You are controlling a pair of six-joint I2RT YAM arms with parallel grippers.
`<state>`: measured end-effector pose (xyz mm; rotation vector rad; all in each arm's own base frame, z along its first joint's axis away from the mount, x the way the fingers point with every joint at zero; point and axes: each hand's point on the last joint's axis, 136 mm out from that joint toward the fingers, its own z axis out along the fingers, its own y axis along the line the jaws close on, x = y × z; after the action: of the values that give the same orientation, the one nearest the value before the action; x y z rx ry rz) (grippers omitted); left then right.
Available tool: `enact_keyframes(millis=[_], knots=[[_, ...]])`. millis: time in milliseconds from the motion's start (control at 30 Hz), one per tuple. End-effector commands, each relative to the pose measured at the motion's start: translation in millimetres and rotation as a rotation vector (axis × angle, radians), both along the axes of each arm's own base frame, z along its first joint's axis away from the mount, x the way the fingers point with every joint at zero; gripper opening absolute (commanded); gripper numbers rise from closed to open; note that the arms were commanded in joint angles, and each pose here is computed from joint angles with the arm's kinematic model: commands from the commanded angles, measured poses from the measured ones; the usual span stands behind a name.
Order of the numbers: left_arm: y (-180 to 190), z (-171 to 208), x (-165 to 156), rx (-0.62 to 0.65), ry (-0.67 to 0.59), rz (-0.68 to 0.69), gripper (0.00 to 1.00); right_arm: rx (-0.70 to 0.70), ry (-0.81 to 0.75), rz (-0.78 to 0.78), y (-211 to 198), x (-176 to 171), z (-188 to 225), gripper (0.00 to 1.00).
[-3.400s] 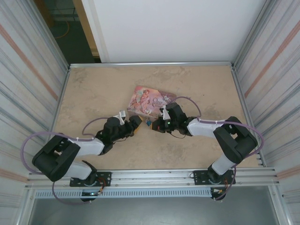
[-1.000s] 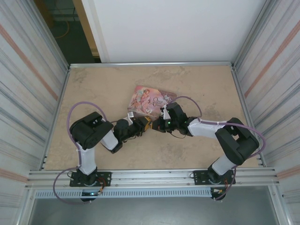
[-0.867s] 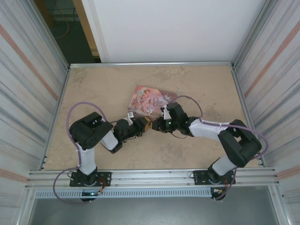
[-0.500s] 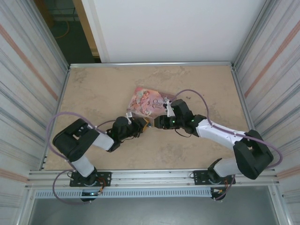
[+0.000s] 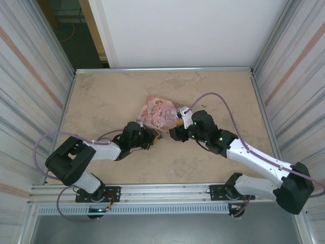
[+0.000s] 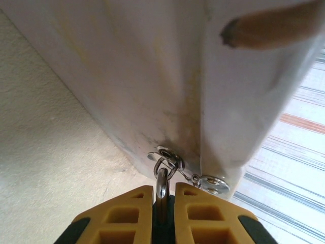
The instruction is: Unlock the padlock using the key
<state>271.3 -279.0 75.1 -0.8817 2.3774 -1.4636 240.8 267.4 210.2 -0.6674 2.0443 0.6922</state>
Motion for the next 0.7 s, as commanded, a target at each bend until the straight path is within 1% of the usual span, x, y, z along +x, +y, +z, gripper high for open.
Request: enact_keyframes(millis=[0, 133, 233, 400, 433, 467, 667], knots=[[-6, 20, -3, -0.020, 0.030, -0.039, 0.00, -0.083, -0.202, 0.018, -10, 0, 18, 0.53], [-3, 25, -3, -0.001, 0.051, -0.038, 0.00, -0.136, -0.331, 0.057, -12, -9, 22, 0.51], [-4, 28, -1, -0.004, 0.053, -0.032, 0.00, -0.196, -0.410, 0.122, -6, -17, 15, 0.51], [-6, 32, 2, -0.020, 0.052, -0.026, 0.00, -0.386, -0.523, 0.240, 4, -28, -9, 0.53], [-6, 33, 2, -0.020, 0.049, -0.024, 0.00, -0.403, -0.545, 0.248, 5, -29, -10, 0.53], [-6, 32, 2, -0.020, 0.052, -0.023, 0.00, -0.443, -0.539, 0.268, 8, -28, -22, 0.54], [-4, 32, 3, -0.026, 0.046, -0.014, 0.00, -0.553, -0.563, 0.276, 19, -22, -45, 0.54]])
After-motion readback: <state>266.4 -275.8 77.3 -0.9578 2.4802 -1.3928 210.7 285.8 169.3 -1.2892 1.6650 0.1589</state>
